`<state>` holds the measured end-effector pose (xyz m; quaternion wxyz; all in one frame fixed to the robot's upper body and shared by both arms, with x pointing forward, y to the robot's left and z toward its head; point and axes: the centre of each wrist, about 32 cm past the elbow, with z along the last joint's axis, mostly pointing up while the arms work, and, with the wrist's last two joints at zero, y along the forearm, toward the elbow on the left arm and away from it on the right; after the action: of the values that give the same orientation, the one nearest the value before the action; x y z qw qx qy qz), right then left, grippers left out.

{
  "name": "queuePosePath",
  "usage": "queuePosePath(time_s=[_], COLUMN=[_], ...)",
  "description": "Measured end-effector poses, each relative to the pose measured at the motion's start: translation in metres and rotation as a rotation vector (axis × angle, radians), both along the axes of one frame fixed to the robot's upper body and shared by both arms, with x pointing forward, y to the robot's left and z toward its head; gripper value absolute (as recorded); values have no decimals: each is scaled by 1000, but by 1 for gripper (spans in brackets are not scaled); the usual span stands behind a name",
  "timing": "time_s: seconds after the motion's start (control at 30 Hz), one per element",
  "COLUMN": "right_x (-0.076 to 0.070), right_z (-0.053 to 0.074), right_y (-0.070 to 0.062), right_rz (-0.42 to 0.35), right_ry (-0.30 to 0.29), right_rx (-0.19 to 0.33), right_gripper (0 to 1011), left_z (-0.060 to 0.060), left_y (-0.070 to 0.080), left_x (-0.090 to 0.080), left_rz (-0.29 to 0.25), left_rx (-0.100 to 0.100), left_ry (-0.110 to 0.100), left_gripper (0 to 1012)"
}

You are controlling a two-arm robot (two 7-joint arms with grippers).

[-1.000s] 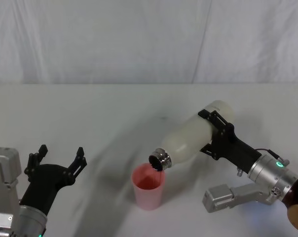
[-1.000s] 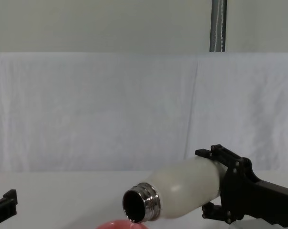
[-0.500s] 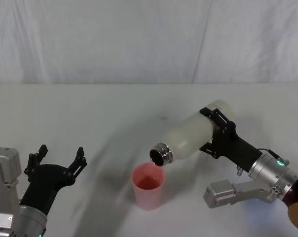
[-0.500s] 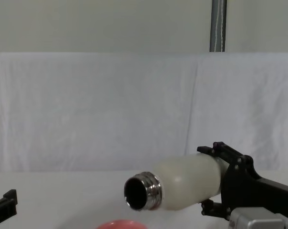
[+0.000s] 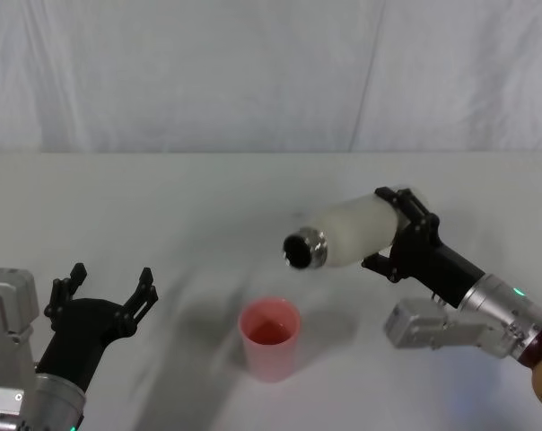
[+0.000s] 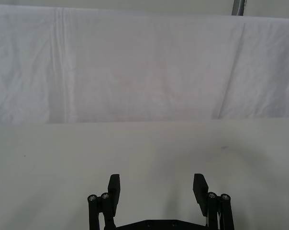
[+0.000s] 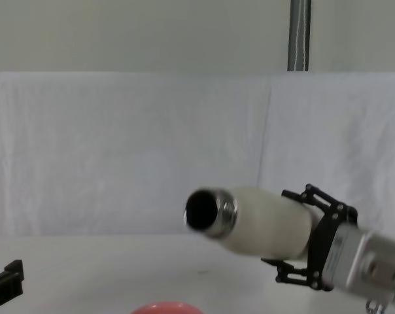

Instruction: Grasp the thermos with one hand and pour water into the cup lid.

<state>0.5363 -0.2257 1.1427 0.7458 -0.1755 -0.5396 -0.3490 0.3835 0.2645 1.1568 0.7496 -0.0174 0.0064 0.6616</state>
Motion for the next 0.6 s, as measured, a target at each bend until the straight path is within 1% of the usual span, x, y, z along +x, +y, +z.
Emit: queuePosePath(time_s=[0.03,0.07,0.13,0.17,0.2,0.23,0.3,0.33,0.43,0.47,0.53,0.6], right_x=[0,0,0,0,0,0,1,1,1,1,1,1], right_z=[1,2,4,6,7,9,11,12,15,17,18,21], right_y=[0,0,-1,-2,-3,-4,-6,-8,-11,-13,-16,-20], right_rz=[-2,-5,-11,-17,-20,-29,-40,-49,-63,-73,-83,-100], right_ry=[10,31,61,86,101,129,158,186,225,252,279,334], right_rx=[15,45,89,128,151,191,235,276,337,378,420,502], right_gripper=[955,955,955,955,953,955,955,955,955,955,955,955], left_z=[0,0,0,0,0,0,0,0,0,0,0,0], left_y=[0,0,0,0,0,0,0,0,0,0,0,0], left_x=[0,0,0,0,0,0,0,0,0,0,0,0], left_rz=[0,0,0,0,0,0,0,0,0,0,0,0], left_rx=[0,0,0,0,0,0,0,0,0,0,0,0], left_ry=[0,0,0,0,0,0,0,0,0,0,0,0], left_gripper=[1001,1001,1001,1001,1001,1001,1001,1001,1001,1001,1001,1001])
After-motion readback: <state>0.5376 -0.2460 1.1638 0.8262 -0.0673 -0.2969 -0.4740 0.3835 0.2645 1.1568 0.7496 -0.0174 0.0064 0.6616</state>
